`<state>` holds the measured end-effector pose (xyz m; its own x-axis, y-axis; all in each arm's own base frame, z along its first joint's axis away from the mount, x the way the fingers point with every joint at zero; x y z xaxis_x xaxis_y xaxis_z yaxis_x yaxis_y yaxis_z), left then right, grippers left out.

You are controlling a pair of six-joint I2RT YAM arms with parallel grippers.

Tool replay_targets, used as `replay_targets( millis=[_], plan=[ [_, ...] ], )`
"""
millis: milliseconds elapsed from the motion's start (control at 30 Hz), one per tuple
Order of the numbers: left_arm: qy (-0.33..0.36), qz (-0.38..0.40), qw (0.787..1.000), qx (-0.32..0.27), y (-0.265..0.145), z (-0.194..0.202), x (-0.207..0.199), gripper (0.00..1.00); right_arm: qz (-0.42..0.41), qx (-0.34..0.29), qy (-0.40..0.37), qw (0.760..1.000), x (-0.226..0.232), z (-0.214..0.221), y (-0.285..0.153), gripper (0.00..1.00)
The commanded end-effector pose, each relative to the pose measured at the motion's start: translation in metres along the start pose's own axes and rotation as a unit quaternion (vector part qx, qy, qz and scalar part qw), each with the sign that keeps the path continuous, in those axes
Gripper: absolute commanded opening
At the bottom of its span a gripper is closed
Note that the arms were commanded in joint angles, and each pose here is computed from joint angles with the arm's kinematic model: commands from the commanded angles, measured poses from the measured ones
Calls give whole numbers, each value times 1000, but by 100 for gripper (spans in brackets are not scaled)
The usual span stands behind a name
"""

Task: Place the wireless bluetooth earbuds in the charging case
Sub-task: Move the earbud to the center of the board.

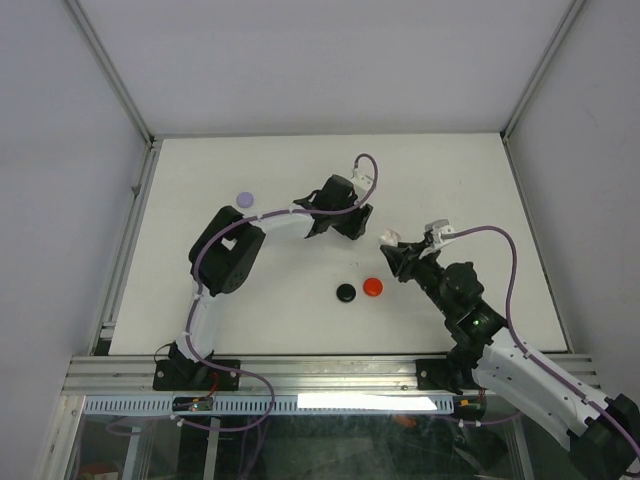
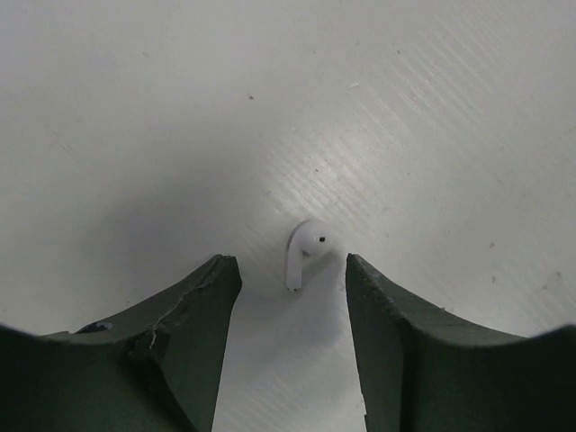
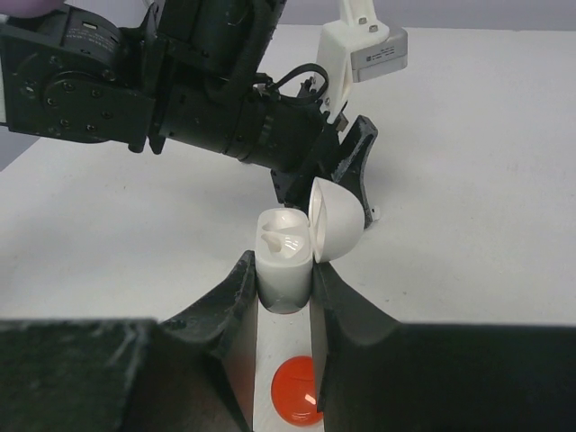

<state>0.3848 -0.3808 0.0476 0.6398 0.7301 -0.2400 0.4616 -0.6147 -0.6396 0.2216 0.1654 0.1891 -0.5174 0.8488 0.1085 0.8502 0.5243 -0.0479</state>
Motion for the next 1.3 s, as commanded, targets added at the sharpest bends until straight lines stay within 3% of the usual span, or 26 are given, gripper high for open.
replay_targets(
  millis=[0, 400, 733, 900, 1267],
  plan=[
    [57, -14, 997, -40, 6, -31, -2, 52, 8, -41, 18, 999, -2, -20, 0, 0],
    [91, -25, 996, 5, 15, 3, -12, 40, 9, -43, 20, 999, -2, -25, -2, 0],
    [69, -64, 996, 10, -4, 14, -5, 15, -5, -46, 27, 999, 3, -32, -6, 0],
    [23, -102, 994, 17, -33, 31, 3, 12, -33, -31, 29, 999, 13, -29, -3, 0],
    [-85, -176, 977, 92, -110, 106, 18, 14, -121, 1, 25, 992, 41, -19, 7, 0]
  ],
)
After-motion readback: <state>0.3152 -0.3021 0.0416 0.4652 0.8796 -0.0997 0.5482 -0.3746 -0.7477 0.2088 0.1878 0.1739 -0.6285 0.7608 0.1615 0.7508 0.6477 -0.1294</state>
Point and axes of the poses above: each gripper's point midway between its finger pads, its own y axis out along the fingers, its own x axis along the line the jaws close on, z = x × y, the point moved 2 cm from there along -y, back along the fingers, and after that the axes turned 7 degrees about -y, right-handed, at the moved point
